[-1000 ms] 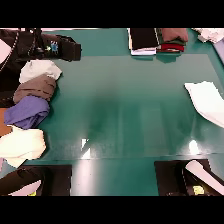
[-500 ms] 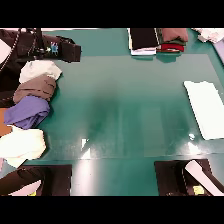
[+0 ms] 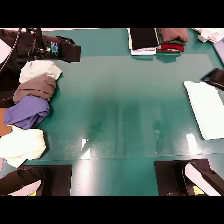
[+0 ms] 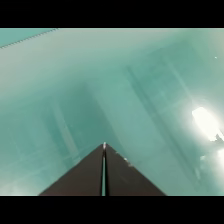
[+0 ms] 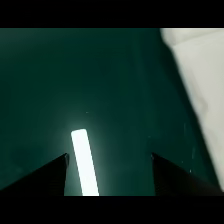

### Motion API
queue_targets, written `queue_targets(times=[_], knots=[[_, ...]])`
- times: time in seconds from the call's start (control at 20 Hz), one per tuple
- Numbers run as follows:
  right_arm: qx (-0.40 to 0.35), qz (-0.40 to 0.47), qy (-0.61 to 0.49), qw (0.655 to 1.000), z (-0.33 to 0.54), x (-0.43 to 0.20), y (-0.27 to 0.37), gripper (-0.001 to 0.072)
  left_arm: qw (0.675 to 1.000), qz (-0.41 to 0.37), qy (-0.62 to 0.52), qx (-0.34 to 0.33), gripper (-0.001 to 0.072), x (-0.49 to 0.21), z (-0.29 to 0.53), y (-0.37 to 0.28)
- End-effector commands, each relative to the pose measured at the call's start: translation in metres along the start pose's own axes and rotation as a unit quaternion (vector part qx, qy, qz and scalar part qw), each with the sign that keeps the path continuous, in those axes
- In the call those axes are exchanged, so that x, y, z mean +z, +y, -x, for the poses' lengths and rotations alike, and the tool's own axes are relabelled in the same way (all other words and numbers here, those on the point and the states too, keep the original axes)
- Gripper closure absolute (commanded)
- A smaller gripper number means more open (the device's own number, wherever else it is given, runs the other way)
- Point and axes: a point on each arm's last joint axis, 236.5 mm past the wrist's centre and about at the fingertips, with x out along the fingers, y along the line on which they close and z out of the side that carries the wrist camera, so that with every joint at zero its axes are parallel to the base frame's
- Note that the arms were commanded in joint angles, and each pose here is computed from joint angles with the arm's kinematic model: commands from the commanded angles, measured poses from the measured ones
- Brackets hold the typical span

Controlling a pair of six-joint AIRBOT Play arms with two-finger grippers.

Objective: Fold the shirts.

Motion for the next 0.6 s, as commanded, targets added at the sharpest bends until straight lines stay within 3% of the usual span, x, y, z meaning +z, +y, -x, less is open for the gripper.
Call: queue_targets(times=[0.0, 0.1, 0.15, 0.2, 0.55], knots=[[0.083, 0.101, 0.051, 0.990, -0.021, -0.033, 0.092, 0.0188, 1.000, 0.000, -0.003, 0.001, 0.0684, 0.001, 0.000, 0.000], [0.105, 0.138, 0.079, 0.982, -0.030, -0.053, 0.121, 0.0413, 1.000, 0.000, -0.003, 0.001, 0.0683, 0.001, 0.000, 0.000], [0.116, 0.163, 0.090, 0.976, -0.034, -0.062, 0.133, 0.0585, 1.000, 0.000, -0.003, 0.001, 0.0683, 0.001, 0.000, 0.000], [0.124, 0.185, 0.097, 0.970, -0.036, -0.069, 0.142, 0.0697, 1.000, 0.000, -0.003, 0.001, 0.0683, 0.001, 0.000, 0.000], [0.137, 0.207, 0.119, 0.961, -0.043, -0.086, 0.159, 0.0697, 1.000, 0.000, -0.003, 0.001, 0.0683, 0.001, 0.000, 0.000]])
